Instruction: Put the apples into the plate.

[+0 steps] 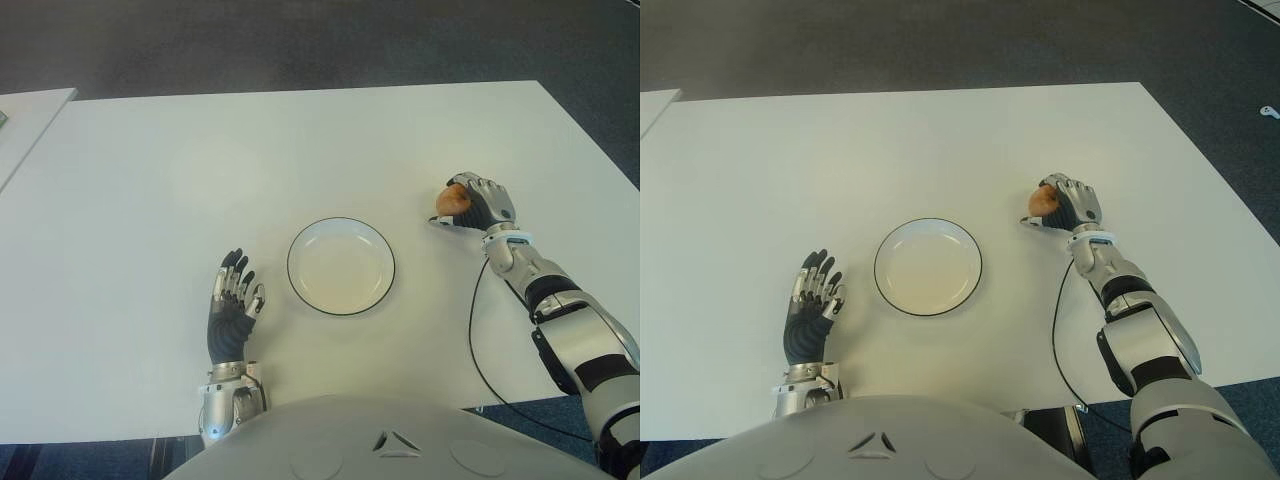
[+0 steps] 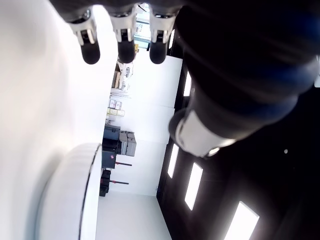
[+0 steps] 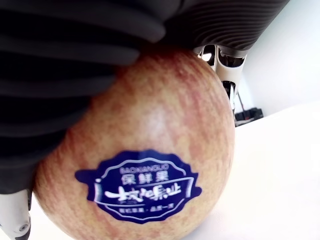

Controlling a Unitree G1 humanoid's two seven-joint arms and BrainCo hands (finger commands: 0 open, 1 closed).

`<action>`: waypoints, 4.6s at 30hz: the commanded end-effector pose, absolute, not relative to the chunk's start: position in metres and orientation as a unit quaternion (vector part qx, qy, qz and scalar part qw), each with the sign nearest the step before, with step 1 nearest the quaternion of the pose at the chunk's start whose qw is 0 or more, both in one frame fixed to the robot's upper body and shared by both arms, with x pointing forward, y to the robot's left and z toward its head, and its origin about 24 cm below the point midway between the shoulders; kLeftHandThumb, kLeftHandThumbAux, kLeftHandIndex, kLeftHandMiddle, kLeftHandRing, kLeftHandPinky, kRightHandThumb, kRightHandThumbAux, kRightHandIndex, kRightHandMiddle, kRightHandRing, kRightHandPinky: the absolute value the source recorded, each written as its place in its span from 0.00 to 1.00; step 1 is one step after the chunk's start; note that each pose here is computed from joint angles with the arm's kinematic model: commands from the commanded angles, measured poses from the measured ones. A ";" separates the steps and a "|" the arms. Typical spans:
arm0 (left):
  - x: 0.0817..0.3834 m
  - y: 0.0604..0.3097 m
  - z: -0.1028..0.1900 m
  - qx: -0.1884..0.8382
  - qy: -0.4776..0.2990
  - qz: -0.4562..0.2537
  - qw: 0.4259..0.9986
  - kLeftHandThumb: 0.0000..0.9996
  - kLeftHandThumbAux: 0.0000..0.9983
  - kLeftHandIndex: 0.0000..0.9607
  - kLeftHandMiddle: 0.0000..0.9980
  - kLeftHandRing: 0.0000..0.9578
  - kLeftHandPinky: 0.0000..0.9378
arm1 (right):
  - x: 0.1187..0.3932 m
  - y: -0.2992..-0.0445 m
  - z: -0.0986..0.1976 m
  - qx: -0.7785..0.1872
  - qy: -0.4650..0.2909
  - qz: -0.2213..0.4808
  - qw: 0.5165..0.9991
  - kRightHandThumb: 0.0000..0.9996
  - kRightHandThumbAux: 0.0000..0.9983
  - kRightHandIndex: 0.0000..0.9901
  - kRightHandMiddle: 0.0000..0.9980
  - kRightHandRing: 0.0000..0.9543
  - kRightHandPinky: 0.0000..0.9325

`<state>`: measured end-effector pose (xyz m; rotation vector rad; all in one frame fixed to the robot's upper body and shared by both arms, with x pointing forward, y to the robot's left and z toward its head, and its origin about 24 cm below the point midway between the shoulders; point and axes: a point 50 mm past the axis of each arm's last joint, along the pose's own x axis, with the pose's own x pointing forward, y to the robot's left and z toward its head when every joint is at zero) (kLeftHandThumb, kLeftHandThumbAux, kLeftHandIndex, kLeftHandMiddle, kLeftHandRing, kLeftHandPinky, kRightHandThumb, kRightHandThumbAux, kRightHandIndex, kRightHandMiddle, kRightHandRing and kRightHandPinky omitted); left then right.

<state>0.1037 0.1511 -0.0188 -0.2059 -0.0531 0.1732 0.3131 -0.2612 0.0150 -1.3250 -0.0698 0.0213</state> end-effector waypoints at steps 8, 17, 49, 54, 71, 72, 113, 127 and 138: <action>0.098 0.147 -0.024 -0.119 0.000 0.109 0.987 0.14 0.80 0.00 0.00 0.00 0.00 | 0.309 -0.261 0.002 -0.633 0.014 0.025 0.774 0.92 0.67 0.39 0.51 0.67 0.85; 0.098 0.147 -0.024 -0.109 0.004 0.110 0.988 0.16 0.76 0.00 0.00 0.00 0.00 | 0.312 -0.262 0.002 -0.658 0.031 0.040 0.752 0.85 0.68 0.40 0.54 0.88 0.91; 0.097 0.146 -0.023 -0.124 -0.004 0.105 0.987 0.13 0.82 0.00 0.00 0.00 0.00 | 0.316 -0.263 0.007 -0.646 0.040 0.060 0.759 0.85 0.68 0.40 0.54 0.88 0.88; 0.098 0.146 -0.022 -0.115 -0.005 0.108 0.987 0.13 0.82 0.00 0.00 0.00 0.00 | 0.316 -0.263 0.007 -0.650 0.042 0.061 0.756 0.85 0.68 0.40 0.54 0.88 0.88; 0.097 0.146 -0.022 -0.096 -0.003 0.103 0.990 0.14 0.80 0.00 0.00 0.00 0.00 | 0.317 -0.263 0.008 -0.648 0.040 0.061 0.758 0.85 0.68 0.40 0.54 0.88 0.88; 0.097 0.145 -0.022 -0.093 -0.003 0.102 0.990 0.14 0.80 0.00 0.00 0.00 0.00 | 0.317 -0.263 0.008 -0.648 0.040 0.061 0.758 0.85 0.68 0.40 0.54 0.88 0.88; 0.098 0.145 -0.026 -0.096 -0.009 0.102 0.990 0.14 0.77 0.00 0.00 0.00 0.00 | 0.327 -0.214 0.089 -0.553 -0.174 0.047 0.813 0.86 0.68 0.40 0.54 0.90 0.89; 0.099 0.144 -0.026 -0.096 0.001 0.113 0.989 0.18 0.75 0.00 0.00 0.00 0.00 | 0.305 -0.179 0.105 -0.537 -0.229 0.130 0.801 0.86 0.68 0.40 0.53 0.90 0.91; 0.101 0.144 -0.027 -0.111 0.001 0.109 0.988 0.18 0.75 0.00 0.00 0.00 0.00 | 0.284 -0.143 0.109 -0.510 -0.277 0.203 0.789 0.86 0.68 0.40 0.54 0.91 0.91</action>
